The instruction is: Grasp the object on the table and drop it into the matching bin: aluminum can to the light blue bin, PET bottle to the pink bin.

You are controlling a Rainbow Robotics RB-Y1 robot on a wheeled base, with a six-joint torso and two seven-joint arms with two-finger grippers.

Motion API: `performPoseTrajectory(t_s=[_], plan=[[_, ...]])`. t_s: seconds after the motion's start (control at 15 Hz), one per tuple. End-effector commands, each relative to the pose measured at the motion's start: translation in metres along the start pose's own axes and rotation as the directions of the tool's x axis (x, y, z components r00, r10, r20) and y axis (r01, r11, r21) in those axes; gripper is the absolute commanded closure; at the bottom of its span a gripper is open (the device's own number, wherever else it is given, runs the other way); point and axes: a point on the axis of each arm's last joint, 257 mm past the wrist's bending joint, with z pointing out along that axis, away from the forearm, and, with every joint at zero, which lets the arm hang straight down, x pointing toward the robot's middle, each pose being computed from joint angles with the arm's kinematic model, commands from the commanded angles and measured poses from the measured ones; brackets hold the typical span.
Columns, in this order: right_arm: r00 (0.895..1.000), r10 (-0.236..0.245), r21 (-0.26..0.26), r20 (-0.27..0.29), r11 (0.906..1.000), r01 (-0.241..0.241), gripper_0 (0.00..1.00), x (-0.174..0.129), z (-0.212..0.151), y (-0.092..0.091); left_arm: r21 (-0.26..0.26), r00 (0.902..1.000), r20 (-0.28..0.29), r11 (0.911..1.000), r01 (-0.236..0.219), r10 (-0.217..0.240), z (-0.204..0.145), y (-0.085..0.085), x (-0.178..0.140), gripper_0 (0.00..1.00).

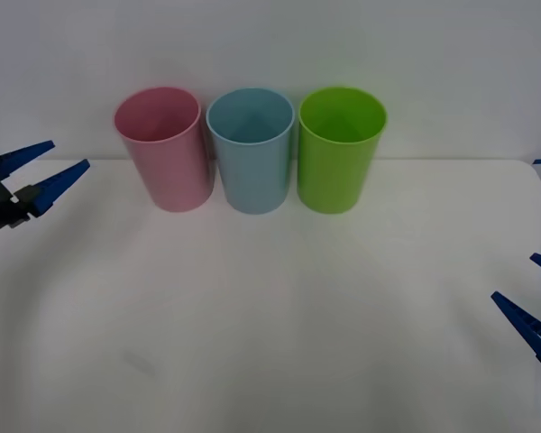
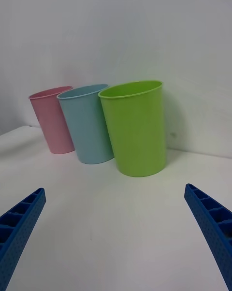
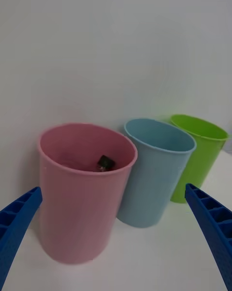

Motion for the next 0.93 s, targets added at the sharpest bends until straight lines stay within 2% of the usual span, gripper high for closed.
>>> performPoseTrajectory(t_s=[0.07, 0.33, 0.47, 0.53, 0.67, 0.8, 0.93], plan=[[1.0, 0.0, 0.0, 0.0, 1.0, 0.0, 0.0, 0.0, 0.0, 0.0, 0.023, 0.9987, -0.046, 0.9995, -0.021, 0.022, -0.027, -0.005, 0.017, 0.0], [1.0, 0.0, 0.0, 0.0, 1.0, 0.0, 0.0, 0.0, 0.0, 0.0, 0.065, 0.994, -0.108, 0.9978, -0.011, 0.018, -0.061, -0.019, 0.043, 0.0], [1.0, 0.0, 0.0, 0.0, 1.0, 0.0, 0.0, 0.0, 0.0, 0.0, 0.072, 0.991, -0.124, 0.9965, -0.042, 0.05, -0.078, -0.023, 0.054, 0.0], [1.0, 0.0, 0.0, 0.0, 1.0, 0.0, 0.0, 0.0, 0.0, 0.0, 0.075, 0.99, -0.13, 0.9961, -0.046, 0.055, -0.084, -0.025, 0.058, 0.0], [1.0, 0.0, 0.0, 0.0, 1.0, 0.0, 0.0, 0.0, 0.0, 0.0, 0.113, 0.9867, -0.152, 0.9927, -0.042, 0.059, -0.099, -0.039, 0.07, 0.0], [1.0, 0.0, 0.0, 0.0, 1.0, 0.0, 0.0, 0.0, 0.0, 0.0, 0.15, 0.9796, -0.165, 0.9846, -0.089, 0.114, -0.112, -0.048, 0.079, 0.0], [1.0, 0.0, 0.0, 0.0, 1.0, 0.0, 0.0, 0.0, 0.0, 0.0, 0.182, 0.9726, -0.181, 0.9769, -0.113, 0.146, -0.121, -0.055, 0.084, 0.0]])
